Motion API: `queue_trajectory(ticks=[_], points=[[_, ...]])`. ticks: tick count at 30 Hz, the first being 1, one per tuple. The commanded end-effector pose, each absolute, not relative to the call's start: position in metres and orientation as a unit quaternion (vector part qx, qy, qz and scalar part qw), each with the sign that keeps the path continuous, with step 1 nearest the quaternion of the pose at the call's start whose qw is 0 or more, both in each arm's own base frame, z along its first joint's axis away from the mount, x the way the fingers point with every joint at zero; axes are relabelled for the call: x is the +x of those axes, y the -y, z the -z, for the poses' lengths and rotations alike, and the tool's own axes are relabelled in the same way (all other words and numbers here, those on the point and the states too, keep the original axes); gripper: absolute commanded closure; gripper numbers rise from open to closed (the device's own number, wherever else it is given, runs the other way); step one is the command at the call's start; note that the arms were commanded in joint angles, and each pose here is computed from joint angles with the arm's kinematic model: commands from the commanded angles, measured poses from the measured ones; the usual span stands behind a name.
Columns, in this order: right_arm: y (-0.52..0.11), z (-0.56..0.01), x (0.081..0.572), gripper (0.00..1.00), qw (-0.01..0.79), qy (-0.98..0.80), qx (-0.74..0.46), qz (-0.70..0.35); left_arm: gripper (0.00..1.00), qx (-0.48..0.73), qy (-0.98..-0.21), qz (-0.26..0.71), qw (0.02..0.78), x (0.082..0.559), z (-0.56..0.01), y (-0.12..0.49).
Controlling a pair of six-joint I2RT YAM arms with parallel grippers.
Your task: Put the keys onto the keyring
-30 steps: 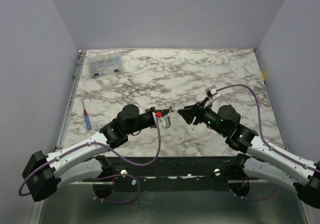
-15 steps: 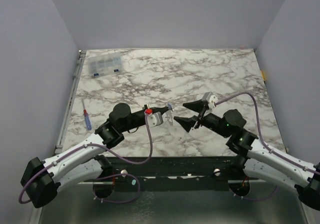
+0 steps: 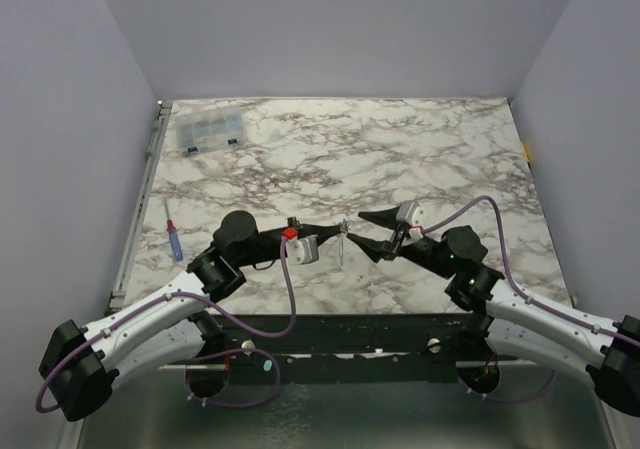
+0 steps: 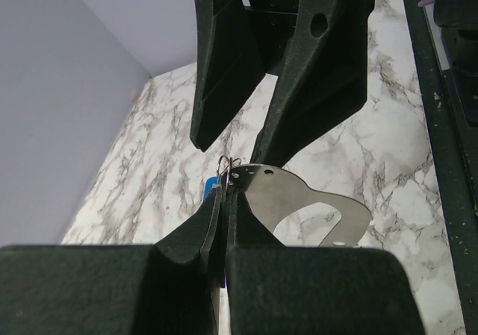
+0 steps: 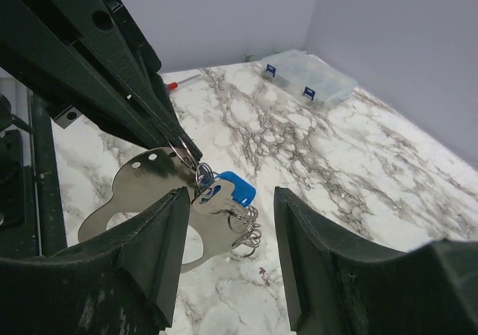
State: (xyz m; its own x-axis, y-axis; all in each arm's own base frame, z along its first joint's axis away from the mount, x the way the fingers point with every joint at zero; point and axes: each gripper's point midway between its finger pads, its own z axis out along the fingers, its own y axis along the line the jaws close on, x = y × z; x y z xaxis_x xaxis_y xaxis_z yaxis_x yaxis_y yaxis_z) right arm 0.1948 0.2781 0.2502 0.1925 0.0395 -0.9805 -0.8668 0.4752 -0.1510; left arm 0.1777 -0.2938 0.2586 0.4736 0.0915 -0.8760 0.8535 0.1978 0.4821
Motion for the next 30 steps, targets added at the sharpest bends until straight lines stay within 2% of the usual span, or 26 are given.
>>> queue_trajectory(ticks=[1,20,30], points=[[-0.282,-0.268,0.188,0.46,0.691,-0.495,-0.396,-0.347,1.0,0.567,-0.386,0.314,0.657,0.166,-0.271,0.295],[-0.294,-0.269,0.177,0.67,0.666,-0.482,-0.429,-0.374,1.0,0.567,-0.386,0.316,0.656,0.165,-0.27,0.296],[-0.297,-0.271,0.178,0.74,0.667,-0.481,-0.424,-0.379,1.0,0.566,-0.387,0.315,0.656,0.166,-0.269,0.295]])
